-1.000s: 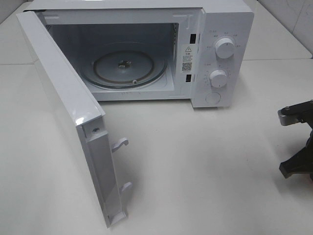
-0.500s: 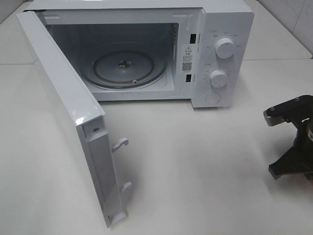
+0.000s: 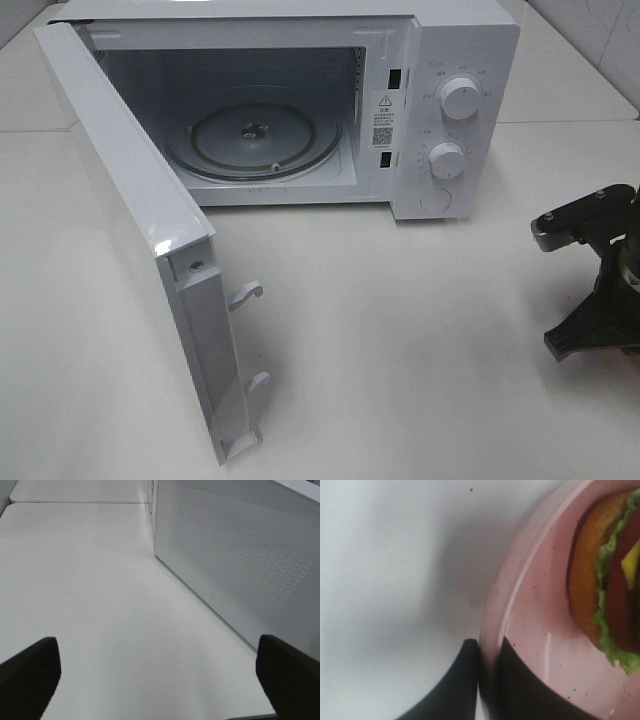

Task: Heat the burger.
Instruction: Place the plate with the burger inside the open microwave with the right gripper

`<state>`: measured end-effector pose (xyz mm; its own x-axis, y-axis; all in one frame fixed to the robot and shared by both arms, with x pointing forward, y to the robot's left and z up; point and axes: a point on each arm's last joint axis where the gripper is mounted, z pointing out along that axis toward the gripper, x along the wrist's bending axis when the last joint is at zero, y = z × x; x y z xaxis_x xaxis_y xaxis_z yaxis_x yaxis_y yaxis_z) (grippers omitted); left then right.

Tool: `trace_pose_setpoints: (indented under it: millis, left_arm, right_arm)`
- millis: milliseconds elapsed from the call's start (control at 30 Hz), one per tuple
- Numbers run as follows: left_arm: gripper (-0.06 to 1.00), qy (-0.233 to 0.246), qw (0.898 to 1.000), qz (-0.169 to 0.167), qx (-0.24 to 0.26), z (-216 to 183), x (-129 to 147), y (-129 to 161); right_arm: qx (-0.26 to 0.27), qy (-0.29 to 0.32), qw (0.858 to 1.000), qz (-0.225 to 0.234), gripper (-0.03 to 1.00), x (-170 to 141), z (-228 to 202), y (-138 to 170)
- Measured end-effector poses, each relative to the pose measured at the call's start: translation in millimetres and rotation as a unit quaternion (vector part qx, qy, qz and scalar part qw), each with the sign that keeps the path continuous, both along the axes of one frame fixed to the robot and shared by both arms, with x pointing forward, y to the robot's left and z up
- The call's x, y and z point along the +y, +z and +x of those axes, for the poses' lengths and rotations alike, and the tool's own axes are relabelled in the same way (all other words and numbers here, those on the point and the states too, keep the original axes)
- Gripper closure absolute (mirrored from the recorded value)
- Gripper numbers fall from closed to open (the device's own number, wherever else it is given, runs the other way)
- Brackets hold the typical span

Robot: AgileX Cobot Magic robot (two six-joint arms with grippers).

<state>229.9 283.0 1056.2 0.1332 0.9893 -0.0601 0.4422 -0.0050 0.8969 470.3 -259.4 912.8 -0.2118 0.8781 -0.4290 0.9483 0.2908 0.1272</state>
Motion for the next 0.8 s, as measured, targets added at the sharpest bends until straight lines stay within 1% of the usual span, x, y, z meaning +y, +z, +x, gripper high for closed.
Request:
trace_pose_setpoints:
  millis: [33,100,133,233,300,567,767,800]
  left_arm:
    - [-0.03,0.000,1.000,0.000,0.000,0,0,0]
    - [-0.03,0.000,1.000,0.000,0.000,0,0,0]
    - [-0.03,0.000,1.000,0.000,0.000,0,0,0]
    - [-0.03,0.000,1.000,0.000,0.000,0,0,0]
    - [-0.03,0.000,1.000,0.000,0.000,0,0,0]
    - [-0.03,0.000,1.000,0.000,0.000,0,0,0]
    - [-0.03,0.001,1.000,0.001,0.000,0,0,0]
    - [-0.03,0.001,1.000,0.001,0.000,0,0,0]
  right_arm:
    - [-0.017,-0.003,1.000,0.000,0.94,-1,0,7]
    - [-0.025,-0.002,1.000,-0.001,0.94,-2,0,11]
    - [-0.040,0.002,0.999,-0.008,0.94,-4,-1,19]
    - [-0.044,0.004,0.999,-0.012,0.94,-5,-1,22]
    - [-0.058,0.001,0.998,-0.023,0.94,-9,-5,33]
    - [-0.062,-0.011,0.997,-0.045,0.94,-15,-13,48]
    - [-0.062,-0.010,0.996,-0.057,0.94,-17,-17,55]
    - [-0.060,-0.002,0.996,-0.063,0.94,-14,-20,58]
